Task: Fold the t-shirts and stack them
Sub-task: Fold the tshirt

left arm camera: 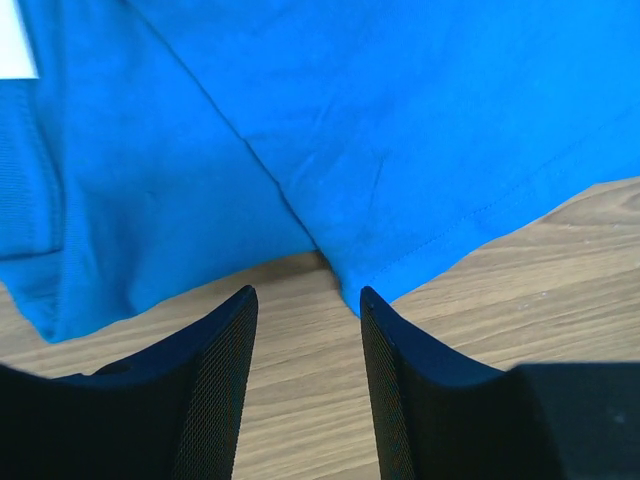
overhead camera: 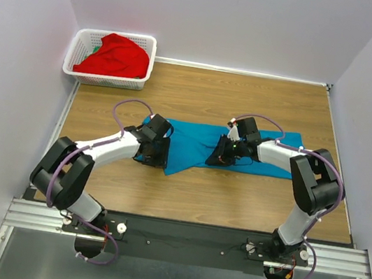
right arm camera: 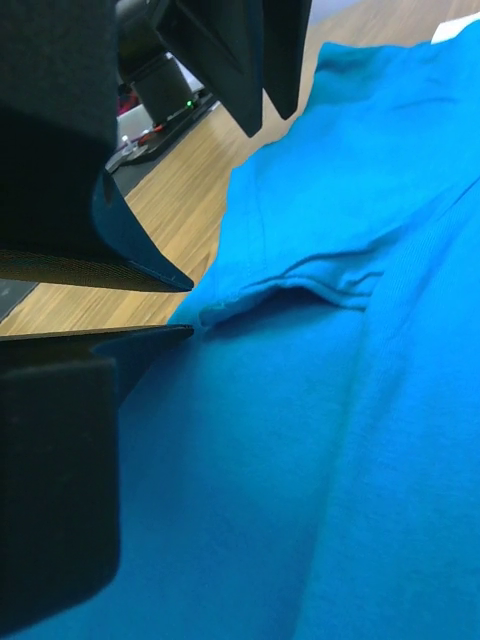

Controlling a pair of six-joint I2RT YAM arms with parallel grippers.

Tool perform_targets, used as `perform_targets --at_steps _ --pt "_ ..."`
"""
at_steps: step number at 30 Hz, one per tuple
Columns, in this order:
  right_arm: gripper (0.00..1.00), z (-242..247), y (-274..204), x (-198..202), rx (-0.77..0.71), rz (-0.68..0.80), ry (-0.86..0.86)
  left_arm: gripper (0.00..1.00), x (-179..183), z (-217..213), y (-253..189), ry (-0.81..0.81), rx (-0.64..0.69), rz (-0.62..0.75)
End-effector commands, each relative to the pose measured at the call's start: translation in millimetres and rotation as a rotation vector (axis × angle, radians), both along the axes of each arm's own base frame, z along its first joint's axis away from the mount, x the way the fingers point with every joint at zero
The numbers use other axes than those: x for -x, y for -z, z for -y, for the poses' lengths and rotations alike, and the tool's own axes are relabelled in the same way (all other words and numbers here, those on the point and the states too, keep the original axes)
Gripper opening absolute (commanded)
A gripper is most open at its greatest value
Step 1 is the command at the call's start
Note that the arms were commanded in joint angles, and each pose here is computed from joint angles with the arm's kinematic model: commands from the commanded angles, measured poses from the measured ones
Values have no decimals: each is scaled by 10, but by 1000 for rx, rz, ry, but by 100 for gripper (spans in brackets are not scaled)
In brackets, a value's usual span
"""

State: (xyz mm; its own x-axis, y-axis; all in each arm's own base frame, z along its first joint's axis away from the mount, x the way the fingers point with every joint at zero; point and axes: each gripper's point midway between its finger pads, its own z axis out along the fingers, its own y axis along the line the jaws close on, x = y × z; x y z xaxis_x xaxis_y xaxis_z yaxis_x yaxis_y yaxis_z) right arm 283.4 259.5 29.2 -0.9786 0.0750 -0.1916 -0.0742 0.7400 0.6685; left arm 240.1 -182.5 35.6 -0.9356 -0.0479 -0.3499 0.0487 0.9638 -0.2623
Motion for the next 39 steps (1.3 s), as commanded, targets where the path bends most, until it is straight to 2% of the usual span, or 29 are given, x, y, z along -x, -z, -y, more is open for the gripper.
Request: perform_targets --at_steps 1,14,22,26,34,39 --pt "26 31 140 47 37 3 -12 54 30 149 -12 63 17 -18" --pt "29 53 91 -34 57 53 -2 53 120 223 150 94 -6 -73" --pt "30 17 58 -87 51 80 -16 44 168 285 194 115 -14 -89" --pt "30 -25 96 -61 47 67 -32 35 187 294 207 122 -16 -96" --pt "31 -75 71 -97 45 87 -46 9 195 292 201 123 -13 -94" --pt "30 -71 121 -108 57 86 -47 1 189 292 169 124 -9 -85"
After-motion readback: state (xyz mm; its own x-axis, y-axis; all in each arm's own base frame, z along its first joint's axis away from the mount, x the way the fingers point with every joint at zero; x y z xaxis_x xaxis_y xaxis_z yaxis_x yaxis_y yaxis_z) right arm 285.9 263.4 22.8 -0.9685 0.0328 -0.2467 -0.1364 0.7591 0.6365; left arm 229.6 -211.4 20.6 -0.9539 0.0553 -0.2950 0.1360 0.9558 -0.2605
